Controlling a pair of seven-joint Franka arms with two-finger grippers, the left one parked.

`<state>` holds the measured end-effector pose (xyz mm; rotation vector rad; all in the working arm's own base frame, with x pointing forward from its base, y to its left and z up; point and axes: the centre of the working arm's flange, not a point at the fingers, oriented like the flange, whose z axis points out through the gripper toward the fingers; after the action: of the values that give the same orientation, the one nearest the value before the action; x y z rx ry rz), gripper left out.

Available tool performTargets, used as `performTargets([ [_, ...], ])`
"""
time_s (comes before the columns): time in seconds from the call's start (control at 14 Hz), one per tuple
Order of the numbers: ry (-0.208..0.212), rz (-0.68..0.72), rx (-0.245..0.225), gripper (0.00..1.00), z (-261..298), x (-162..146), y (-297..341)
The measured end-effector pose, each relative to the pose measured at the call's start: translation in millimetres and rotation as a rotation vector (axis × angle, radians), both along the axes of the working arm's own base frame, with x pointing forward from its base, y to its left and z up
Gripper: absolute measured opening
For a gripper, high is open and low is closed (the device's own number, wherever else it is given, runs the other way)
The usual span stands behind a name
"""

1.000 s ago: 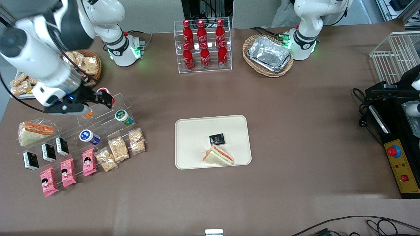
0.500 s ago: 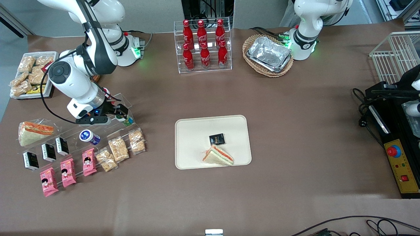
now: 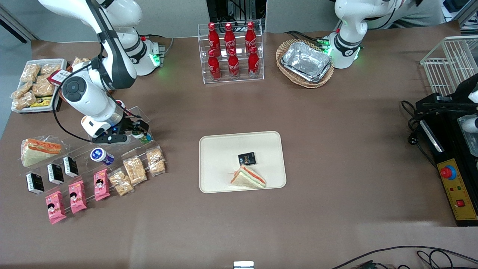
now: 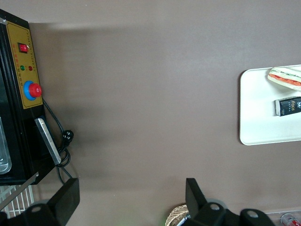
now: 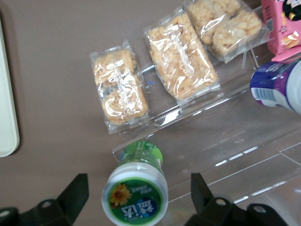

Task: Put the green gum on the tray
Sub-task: 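Close the right gripper on the green-lidded gum bottle and lift, then carry the gum bottle with the right gripper over the cream tray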

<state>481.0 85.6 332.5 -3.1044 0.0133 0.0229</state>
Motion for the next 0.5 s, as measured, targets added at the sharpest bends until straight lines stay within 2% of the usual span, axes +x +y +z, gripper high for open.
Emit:
performTargets([
  [0.14,0.016,0.006,0.001,0.94,-8.3,-0.5,2.8],
  [0.36,0.017,0.015,0.003,0.63,-13.1,-0.3,8.1],
  [0.43,0.013,0.014,0.004,0.59,-12.7,0.2,7.6],
  [0.5,0.006,0.012,0.004,0.59,-11.4,1.3,6.3],
])
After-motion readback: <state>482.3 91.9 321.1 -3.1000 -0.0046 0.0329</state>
